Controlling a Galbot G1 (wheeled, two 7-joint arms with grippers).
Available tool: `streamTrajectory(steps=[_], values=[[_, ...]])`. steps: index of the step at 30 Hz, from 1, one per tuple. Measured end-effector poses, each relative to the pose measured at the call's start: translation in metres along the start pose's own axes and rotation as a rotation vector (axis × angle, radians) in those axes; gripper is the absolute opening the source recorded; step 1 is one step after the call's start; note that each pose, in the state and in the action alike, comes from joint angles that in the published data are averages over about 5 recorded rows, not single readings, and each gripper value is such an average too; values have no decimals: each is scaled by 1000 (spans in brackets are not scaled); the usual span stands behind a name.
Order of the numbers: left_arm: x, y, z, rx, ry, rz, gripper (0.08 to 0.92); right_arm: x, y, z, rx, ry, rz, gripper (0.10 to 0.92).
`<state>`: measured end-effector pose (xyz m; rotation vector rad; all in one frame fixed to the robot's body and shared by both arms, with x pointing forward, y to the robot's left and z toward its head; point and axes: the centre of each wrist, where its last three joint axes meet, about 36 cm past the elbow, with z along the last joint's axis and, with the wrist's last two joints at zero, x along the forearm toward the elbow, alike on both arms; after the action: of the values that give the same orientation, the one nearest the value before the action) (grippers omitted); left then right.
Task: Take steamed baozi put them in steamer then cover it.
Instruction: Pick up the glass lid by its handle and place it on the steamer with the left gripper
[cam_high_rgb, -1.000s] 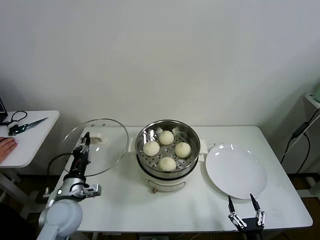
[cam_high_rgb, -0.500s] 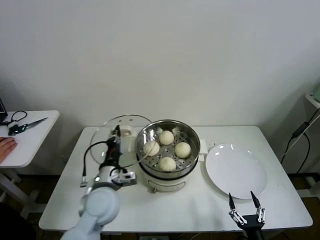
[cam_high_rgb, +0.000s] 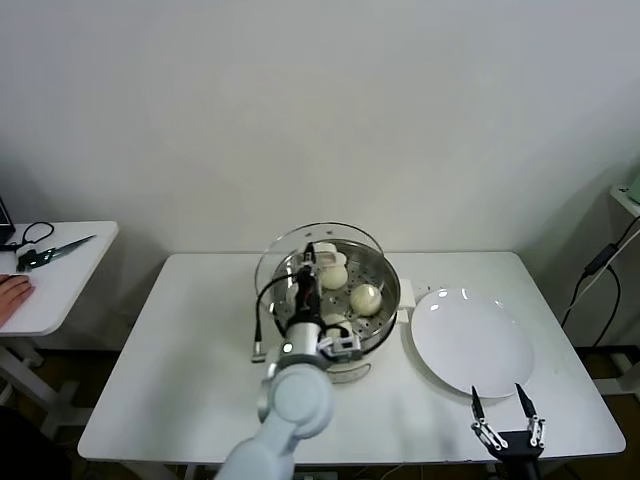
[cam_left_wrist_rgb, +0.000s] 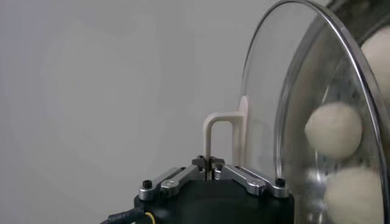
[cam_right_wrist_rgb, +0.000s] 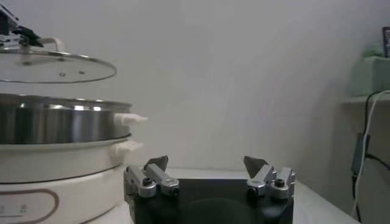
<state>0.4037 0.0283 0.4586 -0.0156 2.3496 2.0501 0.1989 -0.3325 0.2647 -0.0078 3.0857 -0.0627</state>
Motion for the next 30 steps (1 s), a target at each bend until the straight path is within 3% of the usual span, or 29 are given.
streamTrajectory(steps=[11, 30], values=[[4, -21, -40, -37, -18, 23, 127, 4, 0, 5, -3, 4, 11, 823], [-5, -46, -38, -108, 15, 37, 127, 5, -3, 6, 1, 4, 19, 823]])
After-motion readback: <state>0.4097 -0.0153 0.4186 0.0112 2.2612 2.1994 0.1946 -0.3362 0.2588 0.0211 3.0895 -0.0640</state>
